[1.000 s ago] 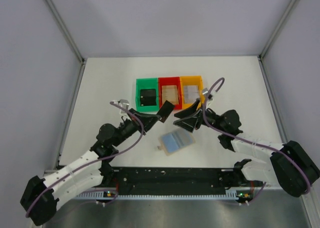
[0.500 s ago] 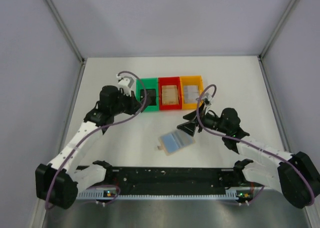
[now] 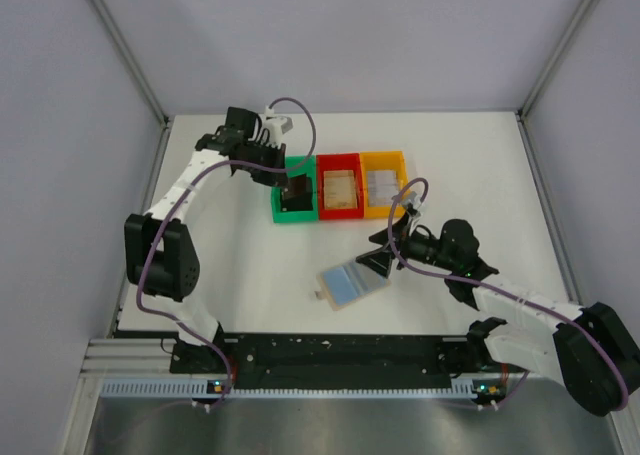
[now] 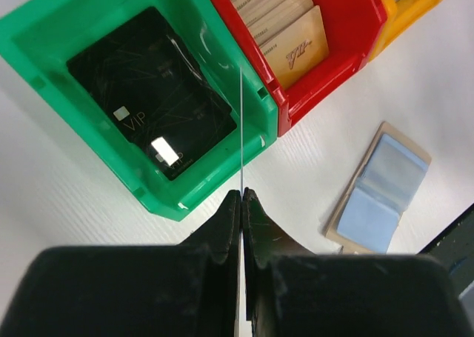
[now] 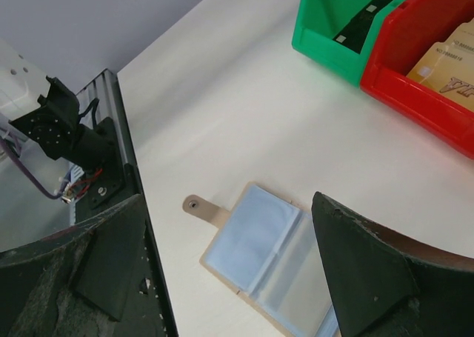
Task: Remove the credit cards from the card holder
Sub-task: Place the credit card in the storage box.
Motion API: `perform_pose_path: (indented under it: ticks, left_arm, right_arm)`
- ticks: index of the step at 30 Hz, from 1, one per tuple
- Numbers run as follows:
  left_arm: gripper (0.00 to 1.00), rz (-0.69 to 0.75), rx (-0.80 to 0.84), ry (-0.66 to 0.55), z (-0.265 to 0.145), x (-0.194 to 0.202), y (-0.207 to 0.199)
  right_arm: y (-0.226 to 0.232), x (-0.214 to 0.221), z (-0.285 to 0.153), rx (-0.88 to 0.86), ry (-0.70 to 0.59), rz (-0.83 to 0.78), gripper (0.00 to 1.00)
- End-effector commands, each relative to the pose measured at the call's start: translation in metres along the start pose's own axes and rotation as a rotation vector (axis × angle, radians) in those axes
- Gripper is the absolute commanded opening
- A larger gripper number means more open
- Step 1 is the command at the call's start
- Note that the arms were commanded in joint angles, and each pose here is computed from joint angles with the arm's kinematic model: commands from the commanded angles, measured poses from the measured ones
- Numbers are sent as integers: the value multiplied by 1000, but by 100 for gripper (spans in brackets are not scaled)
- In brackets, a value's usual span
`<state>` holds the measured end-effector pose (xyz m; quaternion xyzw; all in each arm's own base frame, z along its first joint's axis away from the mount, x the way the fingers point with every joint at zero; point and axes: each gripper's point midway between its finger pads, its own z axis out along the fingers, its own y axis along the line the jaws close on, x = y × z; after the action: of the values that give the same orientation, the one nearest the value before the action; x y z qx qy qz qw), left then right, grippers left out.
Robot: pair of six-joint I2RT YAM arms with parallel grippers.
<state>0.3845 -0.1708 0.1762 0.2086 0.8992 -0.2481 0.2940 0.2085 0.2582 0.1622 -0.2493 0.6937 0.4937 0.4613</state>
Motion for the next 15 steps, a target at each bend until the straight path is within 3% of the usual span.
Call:
perform_pose_path:
  ticks: [1, 15]
  left_arm:
    - [0, 8, 74, 117, 10, 18, -1]
    - [0, 33, 115, 182, 64, 14, 25]
  right_arm:
    - [1, -10, -1, -19, -42, -59, 92]
    - [1, -6, -2, -21, -40, -58, 93]
